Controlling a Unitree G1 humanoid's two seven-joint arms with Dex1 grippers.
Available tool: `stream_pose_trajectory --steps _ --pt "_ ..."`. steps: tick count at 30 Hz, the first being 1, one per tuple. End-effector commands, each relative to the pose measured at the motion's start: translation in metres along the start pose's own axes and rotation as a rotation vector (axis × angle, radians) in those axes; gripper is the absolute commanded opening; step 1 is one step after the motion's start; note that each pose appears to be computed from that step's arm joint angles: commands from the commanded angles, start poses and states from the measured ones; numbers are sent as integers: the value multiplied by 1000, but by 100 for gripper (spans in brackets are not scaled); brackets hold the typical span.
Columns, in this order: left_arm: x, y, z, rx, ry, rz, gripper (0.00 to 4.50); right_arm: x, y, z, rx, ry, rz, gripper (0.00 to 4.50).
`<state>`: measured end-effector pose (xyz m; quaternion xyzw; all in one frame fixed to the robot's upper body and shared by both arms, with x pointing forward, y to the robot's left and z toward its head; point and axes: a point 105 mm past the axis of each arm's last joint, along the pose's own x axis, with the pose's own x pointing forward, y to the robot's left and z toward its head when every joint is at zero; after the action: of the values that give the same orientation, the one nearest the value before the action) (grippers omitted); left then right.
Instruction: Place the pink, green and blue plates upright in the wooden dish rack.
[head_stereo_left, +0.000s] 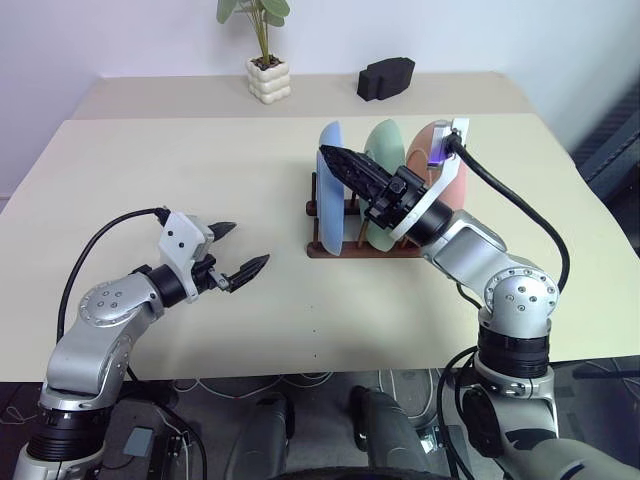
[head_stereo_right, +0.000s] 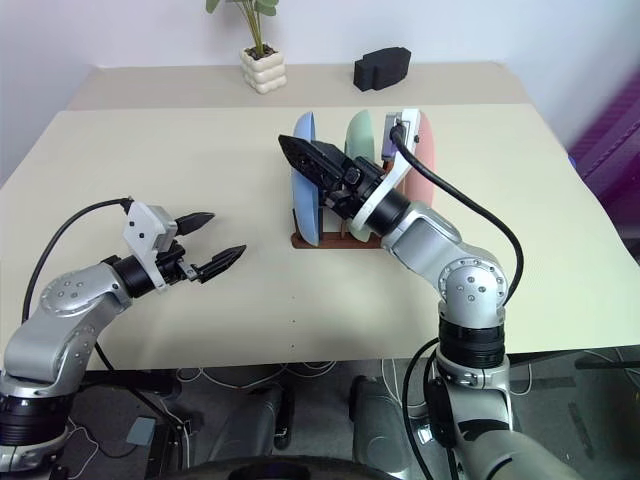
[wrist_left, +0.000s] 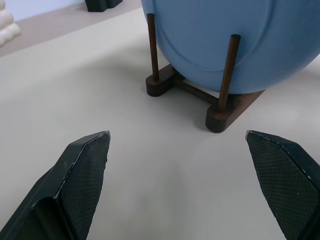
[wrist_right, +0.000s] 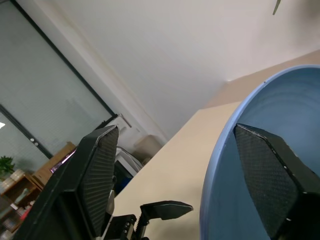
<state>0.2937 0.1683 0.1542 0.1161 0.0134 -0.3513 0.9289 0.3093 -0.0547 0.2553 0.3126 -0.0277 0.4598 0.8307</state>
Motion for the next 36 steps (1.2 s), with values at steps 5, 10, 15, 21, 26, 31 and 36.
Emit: stream_pose_trajectory --steps 5,10,15,21,26,31,36 --pt "-2 2 10 27 -37 9 450 1 12 15 -126 -21 15 382" --pt "-2 2 10 25 -37 10 450 -2 12 20 -228 16 -17 382" --pt "-2 2 9 25 -37 9 450 -5 22 28 -321 33 14 382" --pt "1 5 10 32 -47 22 450 -16 57 57 -614 -22 162 382" --pt "4 4 7 33 -46 25 450 -56 38 96 -788 -50 61 382" --pt "10 1 -1 24 -32 3 450 -130 10 113 -789 -20 -81 382" --pt "20 1 -9 19 -34 5 450 -181 -18 82 -705 87 -206 382"
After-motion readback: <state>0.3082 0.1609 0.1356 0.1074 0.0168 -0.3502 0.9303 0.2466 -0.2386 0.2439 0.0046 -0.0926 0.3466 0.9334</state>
